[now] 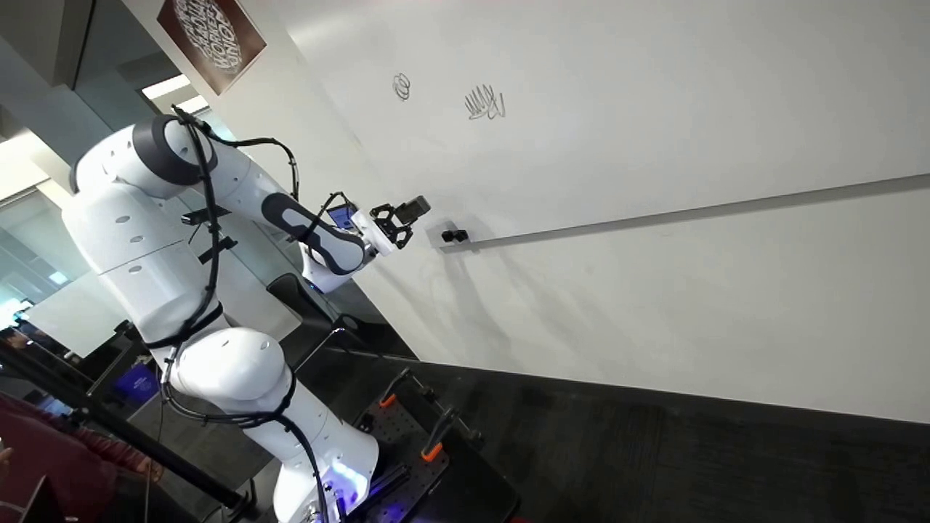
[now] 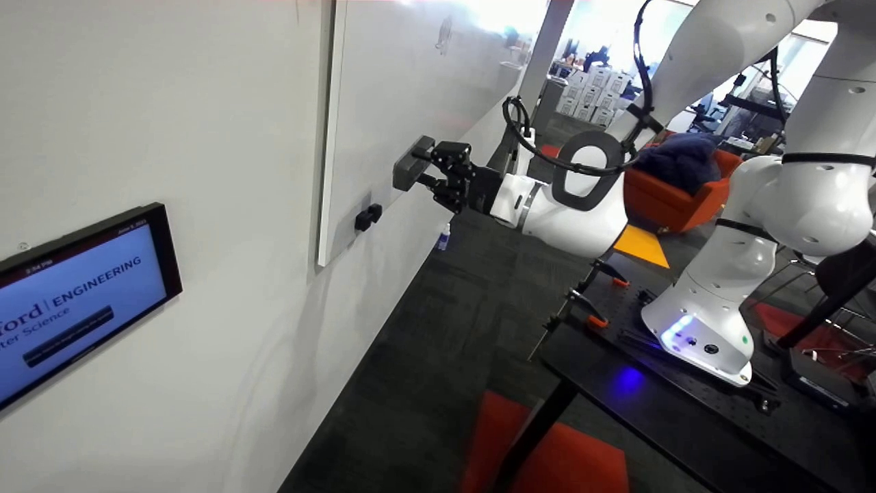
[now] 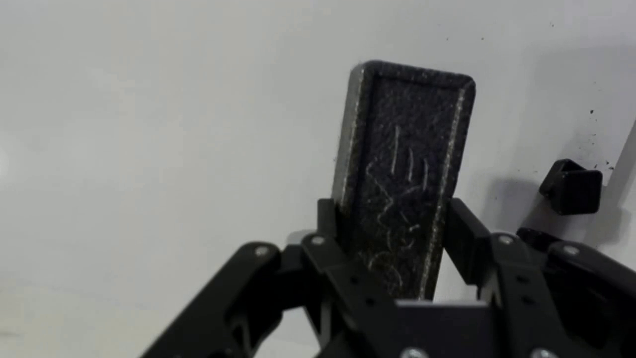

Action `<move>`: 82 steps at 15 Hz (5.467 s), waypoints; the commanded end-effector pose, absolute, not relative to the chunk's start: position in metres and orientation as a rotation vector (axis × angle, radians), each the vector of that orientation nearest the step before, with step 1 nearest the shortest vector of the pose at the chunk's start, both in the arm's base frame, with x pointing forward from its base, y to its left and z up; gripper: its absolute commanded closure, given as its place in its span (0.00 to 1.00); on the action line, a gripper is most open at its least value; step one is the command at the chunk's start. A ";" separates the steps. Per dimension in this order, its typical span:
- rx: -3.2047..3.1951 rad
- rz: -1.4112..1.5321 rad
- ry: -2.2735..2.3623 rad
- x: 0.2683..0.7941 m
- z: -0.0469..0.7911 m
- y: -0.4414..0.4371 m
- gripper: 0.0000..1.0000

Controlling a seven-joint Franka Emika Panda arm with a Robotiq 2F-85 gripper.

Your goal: Pick up the duster, wipe the board clean and put it down

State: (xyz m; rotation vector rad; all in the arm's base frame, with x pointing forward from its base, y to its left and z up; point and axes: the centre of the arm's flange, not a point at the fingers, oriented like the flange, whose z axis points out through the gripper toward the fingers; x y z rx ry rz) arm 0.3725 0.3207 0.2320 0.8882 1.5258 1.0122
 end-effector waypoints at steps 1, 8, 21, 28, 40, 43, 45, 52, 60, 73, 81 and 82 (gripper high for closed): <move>0.764 0.980 1.708 0.340 0.256 0.334 0.69; 0.884 1.014 1.618 0.356 0.272 0.333 0.69; 1.130 1.328 1.324 0.399 0.480 0.241 0.69; 1.182 1.287 1.315 0.403 0.481 0.245 0.69; 1.389 1.440 1.413 0.481 0.583 0.196 0.69; 1.411 1.426 1.373 0.502 0.580 0.207 0.69; 1.411 1.438 1.364 0.512 0.577 0.213 0.69; 1.477 1.462 1.424 0.512 0.557 0.227 0.69; 1.554 1.432 1.548 0.505 0.523 0.240 0.69; 1.656 1.367 1.180 0.486 0.535 0.113 0.69; 1.717 1.301 1.196 0.486 0.520 0.090 0.44; 1.718 1.301 1.197 0.486 0.520 0.091 0.44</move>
